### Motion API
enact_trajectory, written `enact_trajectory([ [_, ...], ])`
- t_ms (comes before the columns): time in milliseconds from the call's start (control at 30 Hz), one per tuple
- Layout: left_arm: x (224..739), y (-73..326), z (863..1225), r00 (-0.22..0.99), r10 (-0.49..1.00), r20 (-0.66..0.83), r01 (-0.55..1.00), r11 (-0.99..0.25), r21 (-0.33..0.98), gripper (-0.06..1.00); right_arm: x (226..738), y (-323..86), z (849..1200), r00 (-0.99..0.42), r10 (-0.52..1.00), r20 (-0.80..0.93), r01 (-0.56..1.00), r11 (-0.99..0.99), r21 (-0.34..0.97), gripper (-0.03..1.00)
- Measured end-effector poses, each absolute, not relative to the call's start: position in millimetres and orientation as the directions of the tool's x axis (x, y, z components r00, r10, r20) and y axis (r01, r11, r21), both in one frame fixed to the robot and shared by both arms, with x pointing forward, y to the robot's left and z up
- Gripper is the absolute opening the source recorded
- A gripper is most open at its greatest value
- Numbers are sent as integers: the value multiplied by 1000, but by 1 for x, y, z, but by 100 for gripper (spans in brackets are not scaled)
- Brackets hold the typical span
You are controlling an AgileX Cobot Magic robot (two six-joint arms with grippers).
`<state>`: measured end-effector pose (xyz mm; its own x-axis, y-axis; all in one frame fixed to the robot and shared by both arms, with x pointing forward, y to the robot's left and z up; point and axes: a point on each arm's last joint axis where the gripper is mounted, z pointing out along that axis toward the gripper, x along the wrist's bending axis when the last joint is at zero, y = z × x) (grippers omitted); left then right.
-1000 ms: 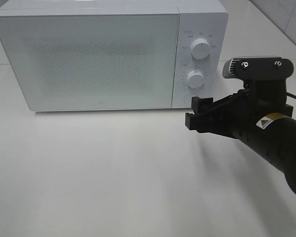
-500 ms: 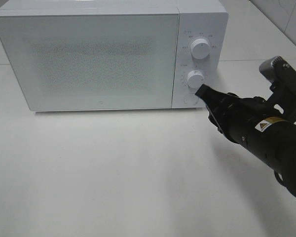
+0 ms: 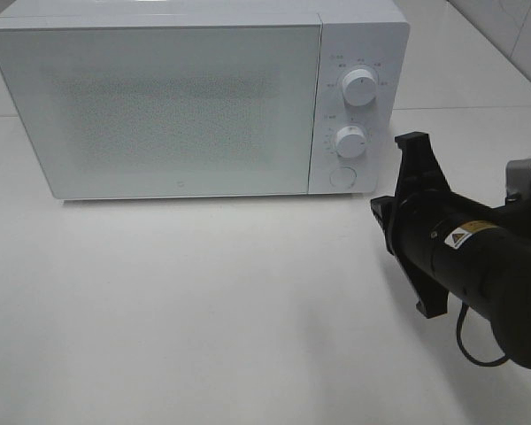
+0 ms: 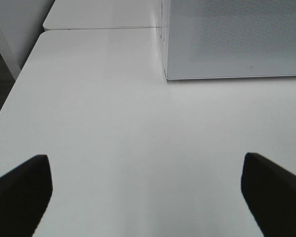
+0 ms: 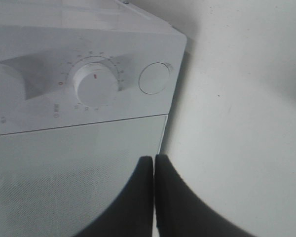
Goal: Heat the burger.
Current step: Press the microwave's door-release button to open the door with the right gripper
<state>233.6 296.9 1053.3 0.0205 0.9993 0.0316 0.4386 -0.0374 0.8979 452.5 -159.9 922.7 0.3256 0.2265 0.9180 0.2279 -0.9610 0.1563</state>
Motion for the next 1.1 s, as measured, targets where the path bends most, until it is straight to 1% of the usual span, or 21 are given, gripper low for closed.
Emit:
enact_trajectory([
  [200,234,297,1053,21,999,32,439,-37,898,96,460,-153,912,347,179,921,219,-970,105,1],
  [567,234,297,1053,21,999,32,439,-37,898,96,505,-151,895,347,111,931,185,-982,48,1],
  [867,234,297,1053,21,999,32,439,-37,898,96,537,-154,884,351,82,933,131,-991,38,1],
  [1100,234,297,1053,21,999,32,439,-37,898,96,550,-148,878,349,73,934,130,-991,29,1],
])
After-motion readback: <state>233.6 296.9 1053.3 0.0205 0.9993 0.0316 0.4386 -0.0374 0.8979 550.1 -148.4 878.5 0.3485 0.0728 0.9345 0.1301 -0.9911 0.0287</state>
